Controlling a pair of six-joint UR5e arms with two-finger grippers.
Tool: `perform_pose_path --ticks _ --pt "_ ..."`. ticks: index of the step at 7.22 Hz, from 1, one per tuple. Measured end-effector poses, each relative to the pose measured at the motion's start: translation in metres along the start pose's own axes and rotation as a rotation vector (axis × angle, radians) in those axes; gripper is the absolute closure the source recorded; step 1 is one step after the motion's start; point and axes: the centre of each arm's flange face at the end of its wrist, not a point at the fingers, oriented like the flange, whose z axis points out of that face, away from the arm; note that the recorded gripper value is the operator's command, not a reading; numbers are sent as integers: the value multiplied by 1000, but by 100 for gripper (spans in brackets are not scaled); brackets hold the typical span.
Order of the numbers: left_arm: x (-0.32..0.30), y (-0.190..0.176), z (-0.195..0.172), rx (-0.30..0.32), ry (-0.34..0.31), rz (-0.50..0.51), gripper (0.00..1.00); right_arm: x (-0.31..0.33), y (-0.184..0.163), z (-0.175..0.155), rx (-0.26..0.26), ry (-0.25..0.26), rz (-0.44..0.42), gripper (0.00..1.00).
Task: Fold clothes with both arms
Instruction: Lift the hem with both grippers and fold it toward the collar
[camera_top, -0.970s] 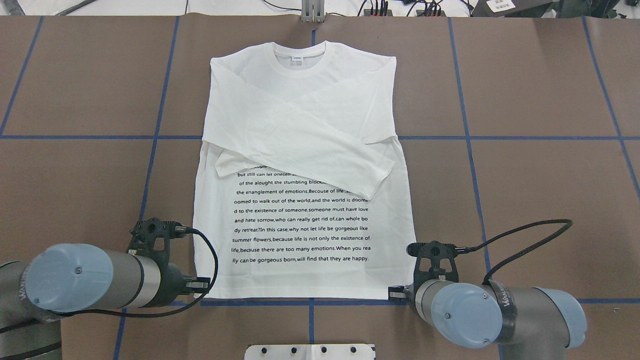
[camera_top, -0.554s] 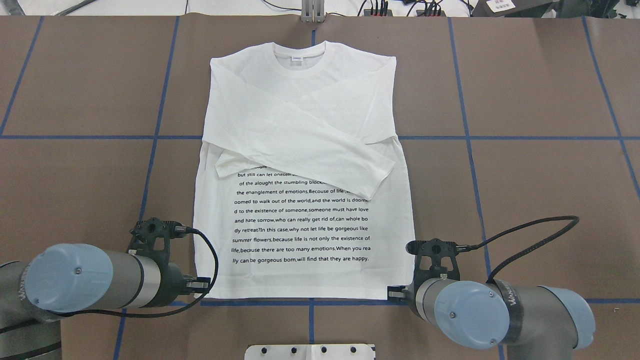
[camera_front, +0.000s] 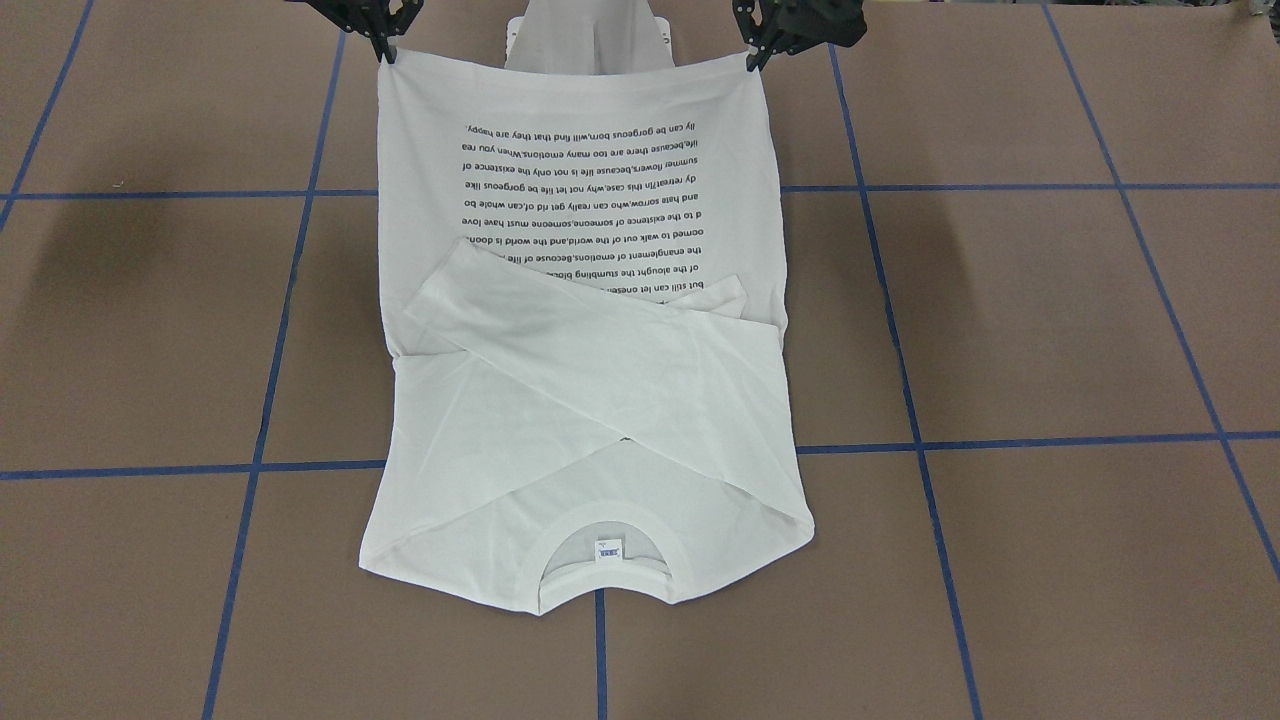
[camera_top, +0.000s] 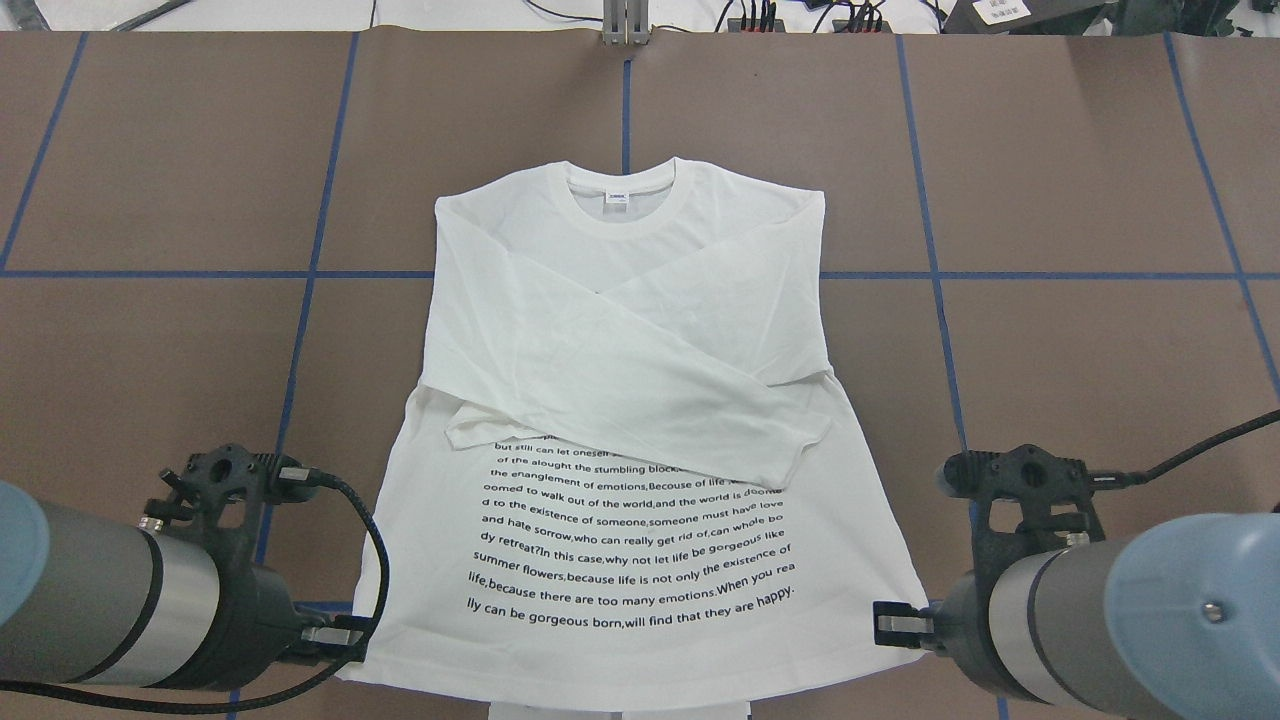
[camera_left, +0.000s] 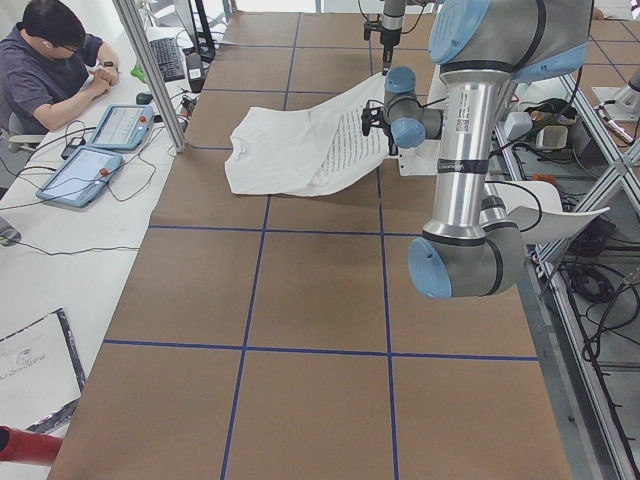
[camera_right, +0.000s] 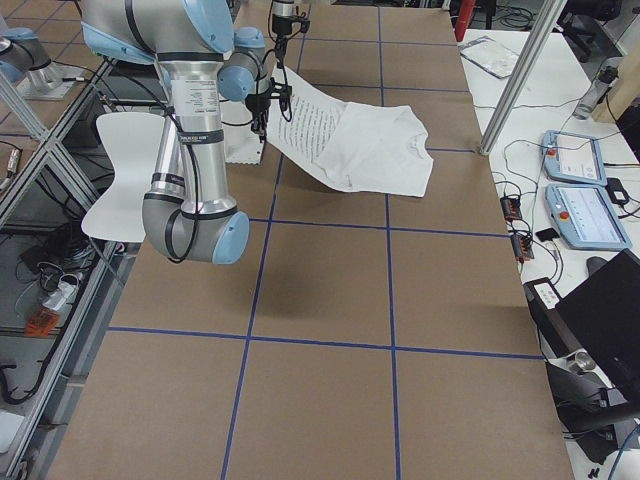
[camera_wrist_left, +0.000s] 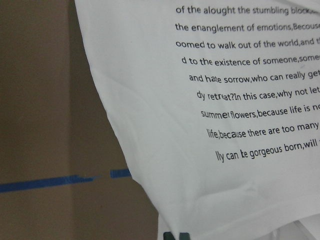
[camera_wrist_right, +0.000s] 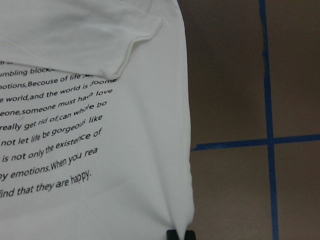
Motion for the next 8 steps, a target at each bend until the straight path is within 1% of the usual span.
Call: perform_pose_path --ticks 1,2,3,5,6,7,8 --pt "18 0 -20 -14 -6 -8 100 0 -6 -18 -9 2 21 100" --pt "36 -14 -30 3 -18 -11 100 -4 -17 -27 4 0 33 100" --pt "44 -39 -36 46 -37 -5 100 -11 -34 -32 32 -4 31 100" --pt "36 -103 -46 145 -97 6 100 -25 -81 -36 106 6 28 100" --pt "31 -133 -44 181 -137 3 100 -36 -110 -34 142 20 31 100" --pt "26 -161 -35 215 -184 0 100 -51 -144 -21 174 33 41 100" --pt "20 -187 -19 245 -221 -4 100 -63 -179 -1 201 36 56 100"
